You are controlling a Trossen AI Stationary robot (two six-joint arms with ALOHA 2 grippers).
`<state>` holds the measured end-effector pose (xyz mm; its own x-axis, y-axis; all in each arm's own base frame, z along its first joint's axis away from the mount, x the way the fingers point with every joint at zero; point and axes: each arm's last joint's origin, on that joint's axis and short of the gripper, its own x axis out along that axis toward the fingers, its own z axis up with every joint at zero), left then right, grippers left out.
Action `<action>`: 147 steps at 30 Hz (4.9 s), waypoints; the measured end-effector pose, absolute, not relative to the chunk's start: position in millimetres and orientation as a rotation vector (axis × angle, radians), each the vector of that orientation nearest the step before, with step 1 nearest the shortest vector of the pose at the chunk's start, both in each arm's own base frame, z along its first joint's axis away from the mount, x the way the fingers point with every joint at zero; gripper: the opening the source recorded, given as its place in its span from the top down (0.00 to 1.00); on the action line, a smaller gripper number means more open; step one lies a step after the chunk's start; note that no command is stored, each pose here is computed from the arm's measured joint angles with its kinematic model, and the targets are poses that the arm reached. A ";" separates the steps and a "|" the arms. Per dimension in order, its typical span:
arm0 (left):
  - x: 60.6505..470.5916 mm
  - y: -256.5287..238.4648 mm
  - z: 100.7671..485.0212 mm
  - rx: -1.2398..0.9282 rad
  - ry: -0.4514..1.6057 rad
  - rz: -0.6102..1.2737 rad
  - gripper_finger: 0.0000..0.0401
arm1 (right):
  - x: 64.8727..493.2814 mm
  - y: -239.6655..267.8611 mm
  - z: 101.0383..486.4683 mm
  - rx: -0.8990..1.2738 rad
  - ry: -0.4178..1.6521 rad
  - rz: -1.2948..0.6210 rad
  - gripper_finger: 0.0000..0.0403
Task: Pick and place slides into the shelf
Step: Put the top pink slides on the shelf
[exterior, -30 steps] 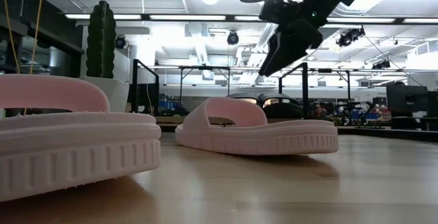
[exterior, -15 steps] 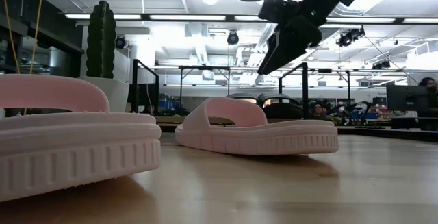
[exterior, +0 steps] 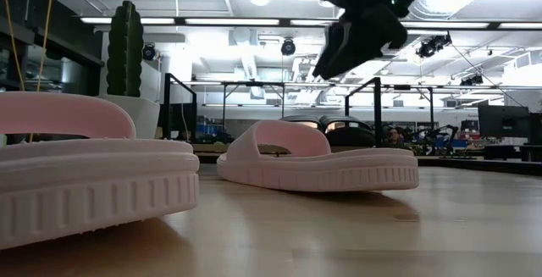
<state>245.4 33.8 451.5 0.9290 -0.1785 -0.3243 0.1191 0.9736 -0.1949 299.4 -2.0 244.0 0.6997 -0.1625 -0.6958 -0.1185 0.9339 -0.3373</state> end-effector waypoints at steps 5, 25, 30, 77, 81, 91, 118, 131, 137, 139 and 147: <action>255.1 35.0 446.4 -0.221 0.365 -0.151 0.56 | 304.3 16.0 260.9 -0.407 0.751 -0.017 0.34; 310.2 -49.3 398.4 -0.038 0.534 -0.468 0.56 | 296.3 57.2 271.2 -0.490 0.781 -0.051 0.34; 305.1 -75.8 397.6 0.016 0.541 -0.477 0.56 | 294.0 68.1 271.3 -0.487 0.770 -0.027 0.34; 303.0 -111.9 270.4 -0.092 0.300 -0.334 0.56 | 308.0 137.7 217.7 -0.752 0.764 -0.183 0.34; 301.1 -110.9 263.7 -0.096 0.274 -0.323 0.56 | 308.9 137.4 214.5 -0.769 0.770 -0.210 0.34; 292.1 -103.9 242.3 -0.130 0.158 -0.223 0.56 | 309.2 137.7 215.0 -0.747 0.759 -0.228 0.34; 296.5 -85.4 234.8 -0.189 0.232 -0.151 0.56 | 332.0 145.5 161.3 -0.892 0.820 -0.229 0.34; 296.7 -84.6 234.5 -0.199 0.235 -0.148 0.56 | 339.9 133.2 155.8 -0.817 0.843 -0.210 0.34; 296.8 -85.4 235.7 -0.205 0.227 -0.175 0.56 | 345.9 130.8 141.9 -0.834 0.853 -0.240 0.34; 297.0 -85.7 237.0 -0.208 0.214 -0.184 0.56 | 348.5 128.7 138.3 -0.835 0.852 -0.247 0.34; 297.0 -86.2 237.8 -0.210 0.208 -0.204 0.56 | 355.9 123.6 134.8 -0.810 0.827 -0.260 0.35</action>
<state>297.0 -86.2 237.8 0.9579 -0.2214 -0.1828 0.1780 0.9575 -0.2268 355.9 123.6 134.8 0.6663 -0.5001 -0.5531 -0.0945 0.6791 -0.7279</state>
